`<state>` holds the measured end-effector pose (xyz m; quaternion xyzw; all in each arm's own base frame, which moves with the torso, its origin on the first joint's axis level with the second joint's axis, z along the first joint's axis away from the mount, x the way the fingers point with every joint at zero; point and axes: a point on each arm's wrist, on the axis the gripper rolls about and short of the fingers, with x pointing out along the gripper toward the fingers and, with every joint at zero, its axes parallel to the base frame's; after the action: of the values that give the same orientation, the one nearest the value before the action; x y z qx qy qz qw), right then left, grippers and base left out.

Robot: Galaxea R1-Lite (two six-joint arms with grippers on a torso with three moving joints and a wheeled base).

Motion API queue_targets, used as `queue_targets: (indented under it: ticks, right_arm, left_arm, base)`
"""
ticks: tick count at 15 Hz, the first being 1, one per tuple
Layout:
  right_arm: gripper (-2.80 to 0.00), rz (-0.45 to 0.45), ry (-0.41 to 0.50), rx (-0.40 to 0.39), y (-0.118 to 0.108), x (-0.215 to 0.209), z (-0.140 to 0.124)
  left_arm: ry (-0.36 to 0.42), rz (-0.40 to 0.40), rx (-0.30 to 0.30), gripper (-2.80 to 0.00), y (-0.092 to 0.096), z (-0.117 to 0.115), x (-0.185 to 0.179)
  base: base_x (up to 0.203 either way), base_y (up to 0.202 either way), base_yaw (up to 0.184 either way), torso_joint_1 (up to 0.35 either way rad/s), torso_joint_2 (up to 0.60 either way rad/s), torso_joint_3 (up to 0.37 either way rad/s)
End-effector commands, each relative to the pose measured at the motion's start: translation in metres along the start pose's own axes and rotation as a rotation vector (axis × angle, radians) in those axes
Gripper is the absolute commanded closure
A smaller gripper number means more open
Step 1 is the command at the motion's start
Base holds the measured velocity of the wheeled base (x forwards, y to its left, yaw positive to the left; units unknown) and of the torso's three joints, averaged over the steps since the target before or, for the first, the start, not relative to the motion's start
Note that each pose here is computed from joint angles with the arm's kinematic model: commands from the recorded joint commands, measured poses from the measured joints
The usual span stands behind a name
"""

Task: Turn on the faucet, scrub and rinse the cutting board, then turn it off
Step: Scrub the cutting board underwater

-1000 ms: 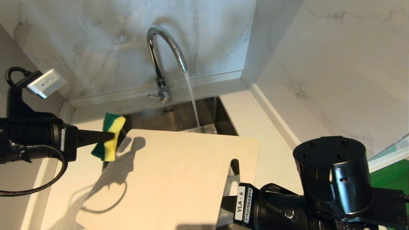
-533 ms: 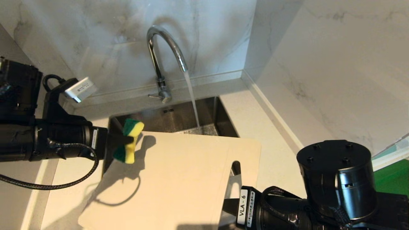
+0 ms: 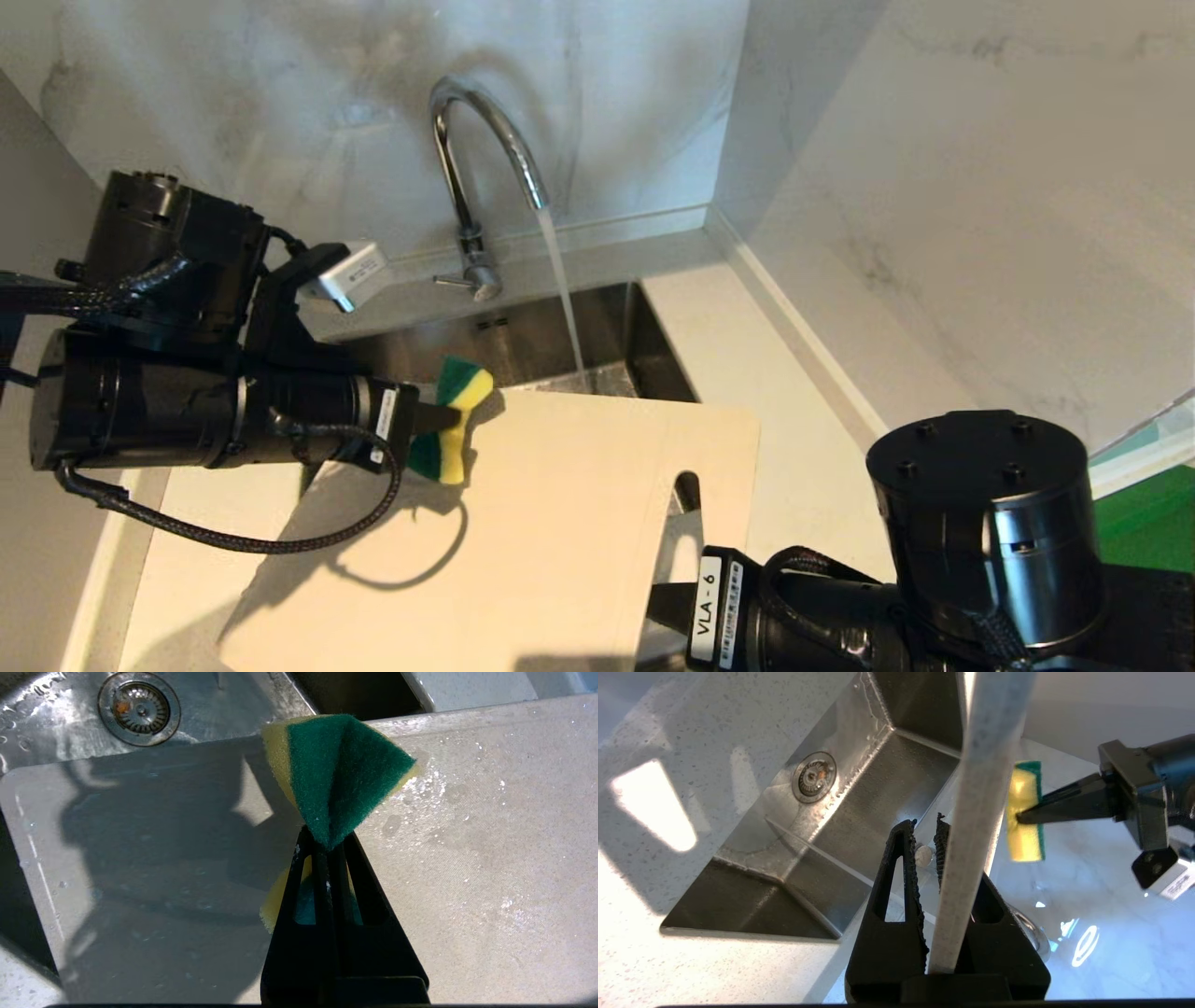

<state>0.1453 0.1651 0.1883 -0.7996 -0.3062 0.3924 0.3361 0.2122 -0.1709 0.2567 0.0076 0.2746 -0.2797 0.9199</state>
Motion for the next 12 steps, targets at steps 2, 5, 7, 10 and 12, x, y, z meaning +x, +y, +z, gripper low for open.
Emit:
queue_targets:
  ticks: [2, 5, 7, 10, 12]
  right_arm:
    - [0.00, 0.002, -0.002, -0.012, 0.000, 0.001, 0.000]
    - [0.00, 0.002, -0.002, -0.010, 0.000, 0.001, 0.000]
    - [0.00, 0.003, -0.003, -0.010, 0.000, 0.002, 0.000]
    - [0.00, 0.000, -0.001, -0.011, 0.000, 0.002, 0.000]
    - [0.00, 0.000, -0.005, -0.010, 0.000, 0.002, 0.000]
  left_arm:
    - [0.030, -0.002, 0.007, 0.00, -0.004, -0.001, 0.013]
    - [0.070, 0.007, 0.009, 0.00, -0.002, -0.005, 0.010]
    - [0.070, 0.018, 0.003, 0.00, 0.002, -0.006, 0.008]
    - [0.099, 0.077, -0.034, 0.00, 0.024, -0.013, 0.012]
    - [0.139, 0.119, -0.064, 0.00, 0.040, -0.023, 0.017]
  base:
    - [0.000, 0.000, 0.000, 0.000, 0.00, 0.000]
    - [0.000, 0.000, 0.000, 0.000, 0.00, 0.000]
    - [0.000, 0.000, 0.000, 0.000, 0.00, 0.000]
    - [0.000, 0.000, 0.000, 0.000, 0.00, 0.000]
    - [0.000, 0.000, 0.000, 0.000, 0.00, 0.000]
